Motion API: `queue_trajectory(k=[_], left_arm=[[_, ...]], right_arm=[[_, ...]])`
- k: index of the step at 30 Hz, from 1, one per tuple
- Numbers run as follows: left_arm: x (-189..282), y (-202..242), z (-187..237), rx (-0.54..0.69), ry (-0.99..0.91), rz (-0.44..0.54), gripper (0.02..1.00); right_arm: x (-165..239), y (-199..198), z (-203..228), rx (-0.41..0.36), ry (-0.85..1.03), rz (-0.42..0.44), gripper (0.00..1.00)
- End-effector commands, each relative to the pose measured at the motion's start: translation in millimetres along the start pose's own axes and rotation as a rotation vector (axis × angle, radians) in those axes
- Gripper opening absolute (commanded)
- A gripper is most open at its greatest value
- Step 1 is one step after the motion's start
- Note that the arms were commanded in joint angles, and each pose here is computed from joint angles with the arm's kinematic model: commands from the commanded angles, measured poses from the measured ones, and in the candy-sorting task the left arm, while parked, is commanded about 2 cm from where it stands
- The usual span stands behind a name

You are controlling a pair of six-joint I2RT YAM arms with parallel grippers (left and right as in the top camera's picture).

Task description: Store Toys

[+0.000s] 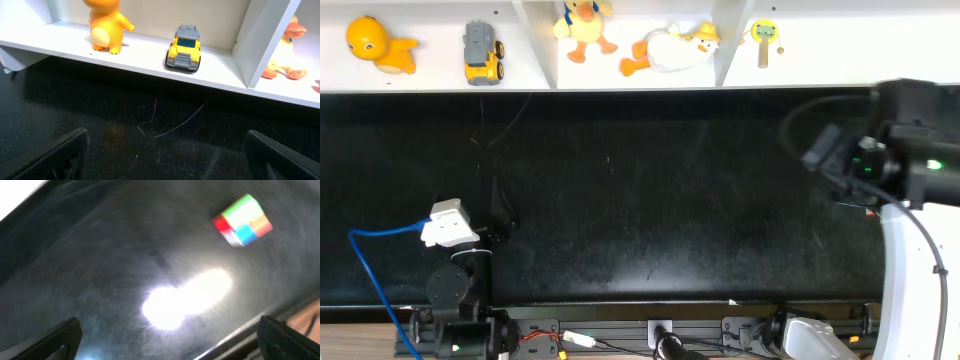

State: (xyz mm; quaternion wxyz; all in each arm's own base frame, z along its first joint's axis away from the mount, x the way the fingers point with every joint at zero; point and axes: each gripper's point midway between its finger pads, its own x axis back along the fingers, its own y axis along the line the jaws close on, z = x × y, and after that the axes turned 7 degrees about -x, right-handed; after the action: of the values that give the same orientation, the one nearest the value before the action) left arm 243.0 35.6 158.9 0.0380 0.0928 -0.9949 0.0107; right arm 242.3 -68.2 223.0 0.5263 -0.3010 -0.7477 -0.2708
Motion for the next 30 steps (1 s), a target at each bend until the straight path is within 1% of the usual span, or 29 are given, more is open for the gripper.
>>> queue_trajectory(k=[1,3,6,9,12,16,19,22,26,30], left_arm=[[0.0,-2.4,0.3,-0.018,-0.009,0.013,0.998],[0.0,-2.4,0.3,-0.018,-0.009,0.013,0.998],[0.0,-2.4,0.3,-0.018,-0.009,0.013,0.998],[0.0,-2.4,0.3,-0.018,-0.009,0.013,0.998],[0.0,-2.4,0.3,-0.018,-0.009,0.013,0.998],[0.0,-2.4,0.3,-0.018,-0.009,0.013,0.998],[0.0,-2.4,0.3,-0.018,-0.009,0.013,0.998],[0.0,-2.4,0.3,-0.018,-0.009,0.013,0.998],[0.0,-2.4,0.3,-0.018,-0.009,0.013,0.998],[0.0,-2.4,0.3,-0.018,-0.009,0.013,0.998]], right_arm=[[-12.7,-37.2,-4.2,-0.369,0.026,0.062,0.998],[-19.2,-52.2,-5.2,-0.472,0.031,0.093,0.996],[-26.5,-74.0,-8.3,-0.576,0.02,0.142,0.996],[-30.5,-91.5,-15.0,-0.64,-0.014,0.178,0.998],[-31.6,-99.7,-27.3,-0.685,-0.057,0.167,0.996],[-33.4,-107.3,-51.4,-0.721,-0.14,0.131,0.998],[-41.9,-110.9,-64.9,-0.714,-0.173,0.12,0.996],[-58.6,-112.5,-67.0,-0.717,-0.144,0.14,0.996],[-89.0,-113.5,-66.5,-0.752,-0.085,0.177,0.998],[-109.5,-113.6,-69.5,-0.749,-0.05,0.2,0.996]])
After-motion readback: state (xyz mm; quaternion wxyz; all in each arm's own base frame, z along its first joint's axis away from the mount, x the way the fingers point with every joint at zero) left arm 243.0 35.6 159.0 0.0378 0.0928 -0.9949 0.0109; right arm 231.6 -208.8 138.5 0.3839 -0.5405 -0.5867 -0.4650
